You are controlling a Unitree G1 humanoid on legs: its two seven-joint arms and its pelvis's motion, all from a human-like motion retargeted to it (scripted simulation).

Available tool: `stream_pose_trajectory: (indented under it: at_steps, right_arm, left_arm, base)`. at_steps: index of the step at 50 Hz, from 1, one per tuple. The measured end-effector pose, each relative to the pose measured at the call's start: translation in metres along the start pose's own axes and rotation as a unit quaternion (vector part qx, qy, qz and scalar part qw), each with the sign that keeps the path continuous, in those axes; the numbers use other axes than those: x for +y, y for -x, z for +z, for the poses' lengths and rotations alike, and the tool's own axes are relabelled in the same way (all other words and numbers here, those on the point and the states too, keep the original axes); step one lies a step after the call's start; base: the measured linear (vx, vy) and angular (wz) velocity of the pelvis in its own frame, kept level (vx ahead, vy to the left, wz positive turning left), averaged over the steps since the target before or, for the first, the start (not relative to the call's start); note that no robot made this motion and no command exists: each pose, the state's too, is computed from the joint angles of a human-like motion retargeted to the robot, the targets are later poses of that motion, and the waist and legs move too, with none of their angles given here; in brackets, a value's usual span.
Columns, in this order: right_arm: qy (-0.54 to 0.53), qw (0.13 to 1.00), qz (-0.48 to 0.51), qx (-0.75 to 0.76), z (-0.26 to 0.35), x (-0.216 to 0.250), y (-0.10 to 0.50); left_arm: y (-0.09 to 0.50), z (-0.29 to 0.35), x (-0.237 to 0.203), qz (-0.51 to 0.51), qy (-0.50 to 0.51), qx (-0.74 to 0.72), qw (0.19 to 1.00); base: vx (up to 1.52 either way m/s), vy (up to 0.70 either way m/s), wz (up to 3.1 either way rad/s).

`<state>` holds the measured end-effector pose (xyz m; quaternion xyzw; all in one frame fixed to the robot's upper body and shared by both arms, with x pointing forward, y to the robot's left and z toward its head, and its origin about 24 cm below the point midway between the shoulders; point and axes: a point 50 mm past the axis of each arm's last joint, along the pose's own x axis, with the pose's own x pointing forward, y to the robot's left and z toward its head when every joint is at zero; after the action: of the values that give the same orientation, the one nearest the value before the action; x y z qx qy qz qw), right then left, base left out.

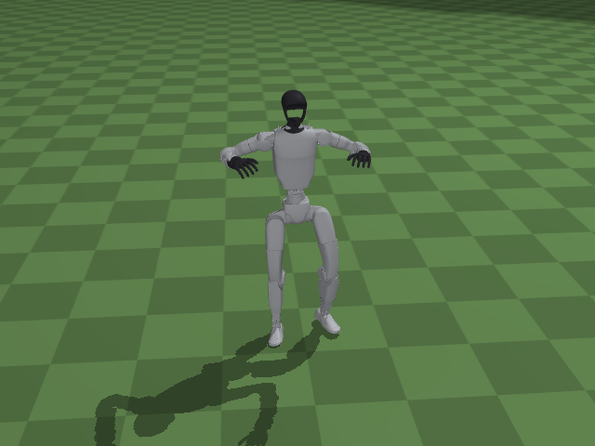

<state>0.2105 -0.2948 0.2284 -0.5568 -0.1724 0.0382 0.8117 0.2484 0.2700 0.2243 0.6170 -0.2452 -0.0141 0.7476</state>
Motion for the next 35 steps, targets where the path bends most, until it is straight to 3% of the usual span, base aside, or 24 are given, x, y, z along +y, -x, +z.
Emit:
stream_pose_trajectory:
  at_steps: [35]
  right_arm:
    - [0.036,0.999,-0.003,-0.019,0.008,-0.017,-0.006]
  left_arm:
    - [0.014,0.003,0.02,-0.028,-0.039,-0.002,0.999]
  base:
    - [0.07,0.04,-0.05]
